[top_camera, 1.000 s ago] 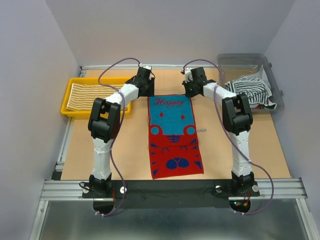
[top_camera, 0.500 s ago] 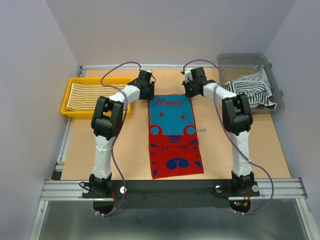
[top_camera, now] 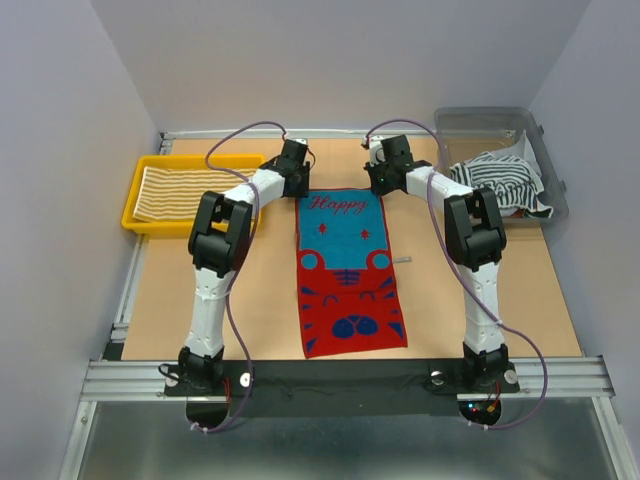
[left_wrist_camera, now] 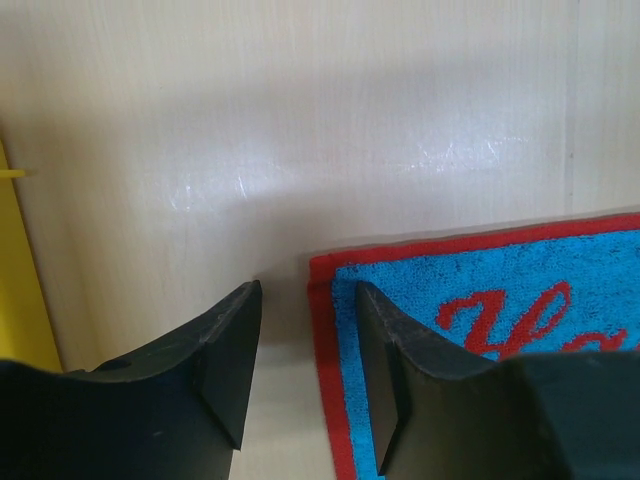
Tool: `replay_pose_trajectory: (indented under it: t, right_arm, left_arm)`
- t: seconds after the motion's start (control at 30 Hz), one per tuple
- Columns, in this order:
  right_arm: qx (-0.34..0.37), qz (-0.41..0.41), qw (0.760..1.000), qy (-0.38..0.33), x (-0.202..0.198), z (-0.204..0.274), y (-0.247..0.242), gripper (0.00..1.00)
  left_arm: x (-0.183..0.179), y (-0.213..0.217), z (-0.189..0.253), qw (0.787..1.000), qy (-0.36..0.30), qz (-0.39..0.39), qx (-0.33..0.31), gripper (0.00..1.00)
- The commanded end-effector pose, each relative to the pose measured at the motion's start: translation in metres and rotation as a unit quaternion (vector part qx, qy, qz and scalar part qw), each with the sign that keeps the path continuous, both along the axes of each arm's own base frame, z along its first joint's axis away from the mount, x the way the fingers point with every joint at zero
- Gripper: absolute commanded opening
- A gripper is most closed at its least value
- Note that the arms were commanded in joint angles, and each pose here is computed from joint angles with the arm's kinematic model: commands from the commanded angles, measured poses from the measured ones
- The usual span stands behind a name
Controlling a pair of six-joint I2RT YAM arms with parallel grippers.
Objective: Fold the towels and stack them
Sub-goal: Flatten out the crumpled towel, then fold the towel
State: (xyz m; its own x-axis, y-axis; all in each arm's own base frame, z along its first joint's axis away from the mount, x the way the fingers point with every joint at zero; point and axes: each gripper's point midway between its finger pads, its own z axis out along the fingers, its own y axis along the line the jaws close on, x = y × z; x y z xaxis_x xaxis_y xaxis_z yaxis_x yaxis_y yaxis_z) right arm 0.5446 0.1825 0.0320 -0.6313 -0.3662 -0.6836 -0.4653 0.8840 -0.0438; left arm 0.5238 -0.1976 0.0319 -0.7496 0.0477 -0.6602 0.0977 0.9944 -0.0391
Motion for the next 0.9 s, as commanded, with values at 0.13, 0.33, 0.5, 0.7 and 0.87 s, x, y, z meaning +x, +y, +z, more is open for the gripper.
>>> replay_pose_trajectory:
  t: [0.13, 0.33, 0.5, 0.7, 0.87]
  right_arm:
    - [-0.034, -0.004, 0.998, 0.057, -0.030, -0.029, -0.015, 0.01]
    - [-0.036, -0.005, 0.998, 0.058, -0.030, -0.030, -0.016, 0.01]
    - [-0.040, -0.009, 0.998, 0.050, -0.024, -0.027, -0.017, 0.01]
    - [-0.032, -0.027, 0.999, 0.007, 0.004, 0.004, -0.018, 0.01]
    - [-0.022, -0.047, 0.998, -0.040, 0.036, 0.036, -0.020, 0.01]
  left_arm:
    - [-0.015, -0.001, -0.032, 0.998, 0.043, 0.012, 0.038, 0.46]
    - [-0.025, -0.002, -0.048, 0.997, 0.069, 0.006, 0.034, 0.24]
    - [-0.021, -0.003, -0.043, 0.997, 0.063, -0.001, 0.037, 0.08]
    - [0.004, -0.004, -0.002, 0.999, 0.010, -0.014, 0.036, 0.00]
    - [0.036, -0.005, 0.056, 0.998, -0.067, -0.017, 0.012, 0.00]
